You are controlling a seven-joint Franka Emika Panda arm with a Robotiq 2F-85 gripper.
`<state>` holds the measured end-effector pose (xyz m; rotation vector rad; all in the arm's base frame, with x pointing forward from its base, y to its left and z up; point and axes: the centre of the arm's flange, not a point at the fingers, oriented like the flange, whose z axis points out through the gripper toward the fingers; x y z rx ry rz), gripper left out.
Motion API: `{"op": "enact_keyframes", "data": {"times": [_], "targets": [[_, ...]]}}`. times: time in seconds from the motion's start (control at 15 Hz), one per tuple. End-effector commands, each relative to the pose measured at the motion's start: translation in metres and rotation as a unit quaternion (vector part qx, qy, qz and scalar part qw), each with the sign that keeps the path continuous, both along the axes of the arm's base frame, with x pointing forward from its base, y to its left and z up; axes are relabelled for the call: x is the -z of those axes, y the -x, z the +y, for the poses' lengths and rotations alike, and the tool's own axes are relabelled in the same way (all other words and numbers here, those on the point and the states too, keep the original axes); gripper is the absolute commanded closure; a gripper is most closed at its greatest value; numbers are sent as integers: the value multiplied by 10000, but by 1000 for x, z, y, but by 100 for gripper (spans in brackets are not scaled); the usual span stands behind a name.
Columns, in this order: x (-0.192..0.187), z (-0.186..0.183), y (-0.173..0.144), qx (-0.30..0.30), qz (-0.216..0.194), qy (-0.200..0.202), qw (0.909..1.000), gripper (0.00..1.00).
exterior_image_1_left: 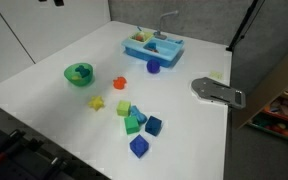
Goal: Put the green toy in the green bowl
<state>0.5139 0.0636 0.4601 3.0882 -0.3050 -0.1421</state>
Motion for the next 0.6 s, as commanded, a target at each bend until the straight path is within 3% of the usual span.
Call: {"op": "enact_keyframes", "data": {"times": [0.0,0.27,0.53], "targets": [[-45,1,22,120,-98,-63,9999,0],[-66,2,35,63,-226,-2,9997,0],[-60,5,31,-45,-246,-5,9997,0]]}}
